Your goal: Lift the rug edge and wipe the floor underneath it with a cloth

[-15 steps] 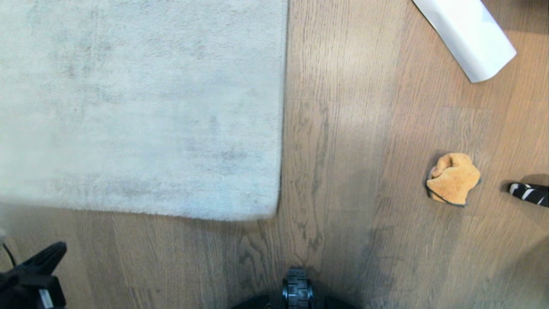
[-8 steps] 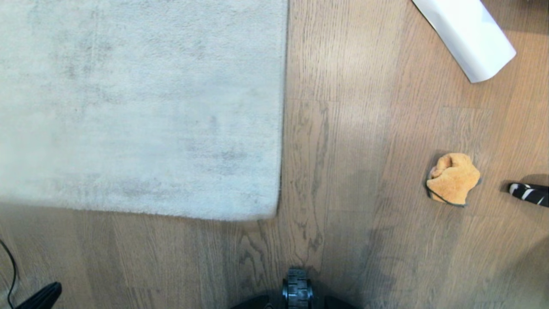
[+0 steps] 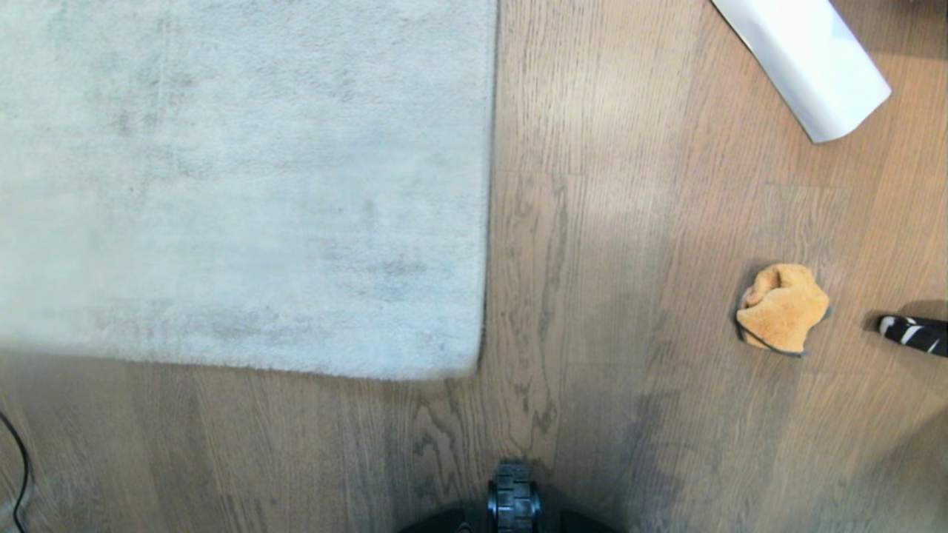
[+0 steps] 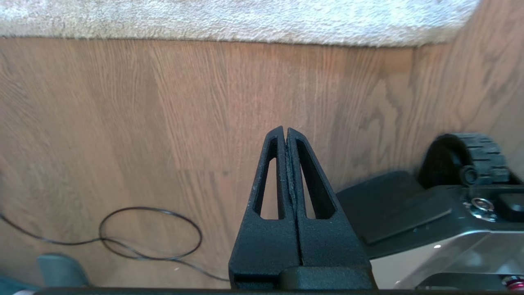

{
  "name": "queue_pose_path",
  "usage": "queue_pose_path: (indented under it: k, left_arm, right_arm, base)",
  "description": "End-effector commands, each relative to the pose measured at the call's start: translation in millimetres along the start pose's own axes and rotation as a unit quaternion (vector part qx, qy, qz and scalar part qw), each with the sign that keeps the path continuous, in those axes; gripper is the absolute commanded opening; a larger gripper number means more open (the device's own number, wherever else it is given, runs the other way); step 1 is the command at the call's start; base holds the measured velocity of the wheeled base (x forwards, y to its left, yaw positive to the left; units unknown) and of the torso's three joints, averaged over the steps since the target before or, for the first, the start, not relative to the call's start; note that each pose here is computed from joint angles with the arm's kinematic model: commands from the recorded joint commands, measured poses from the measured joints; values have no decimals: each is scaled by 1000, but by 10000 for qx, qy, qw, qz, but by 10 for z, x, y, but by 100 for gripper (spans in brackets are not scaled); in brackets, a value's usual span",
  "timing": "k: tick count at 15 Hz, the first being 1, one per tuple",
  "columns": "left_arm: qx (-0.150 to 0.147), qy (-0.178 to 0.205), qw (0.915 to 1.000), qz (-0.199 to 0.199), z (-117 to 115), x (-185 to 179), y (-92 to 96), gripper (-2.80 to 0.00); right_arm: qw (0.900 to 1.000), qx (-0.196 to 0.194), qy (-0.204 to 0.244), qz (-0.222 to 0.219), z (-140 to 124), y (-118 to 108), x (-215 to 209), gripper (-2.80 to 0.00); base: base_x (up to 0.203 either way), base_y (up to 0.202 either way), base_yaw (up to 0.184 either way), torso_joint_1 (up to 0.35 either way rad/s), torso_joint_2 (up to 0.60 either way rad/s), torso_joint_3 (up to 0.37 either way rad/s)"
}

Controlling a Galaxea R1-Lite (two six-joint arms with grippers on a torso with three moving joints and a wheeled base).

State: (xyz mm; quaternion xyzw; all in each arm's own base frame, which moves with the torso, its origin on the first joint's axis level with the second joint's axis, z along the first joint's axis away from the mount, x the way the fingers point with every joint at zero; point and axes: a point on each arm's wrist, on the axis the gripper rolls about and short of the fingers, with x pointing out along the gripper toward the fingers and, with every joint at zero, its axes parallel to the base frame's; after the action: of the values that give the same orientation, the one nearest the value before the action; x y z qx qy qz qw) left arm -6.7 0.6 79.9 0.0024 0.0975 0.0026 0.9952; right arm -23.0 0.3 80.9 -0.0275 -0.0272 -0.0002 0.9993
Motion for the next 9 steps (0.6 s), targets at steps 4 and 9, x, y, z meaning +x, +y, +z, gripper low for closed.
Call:
queue_pose_path:
  k: [4,9]
  left_arm:
    - [-83,-754,9971,69,-53,-118,-1,-280]
    - [-103,-983,9951,68,-71,-152,-1,-280]
  right_arm:
    - [10000,-3,4,3,1,0,1,-280]
    - [10000,-3,4,3,1,0,1,-280]
  base:
    - [0,0,0,0,0,0]
    - [0,0,0,0,0,0]
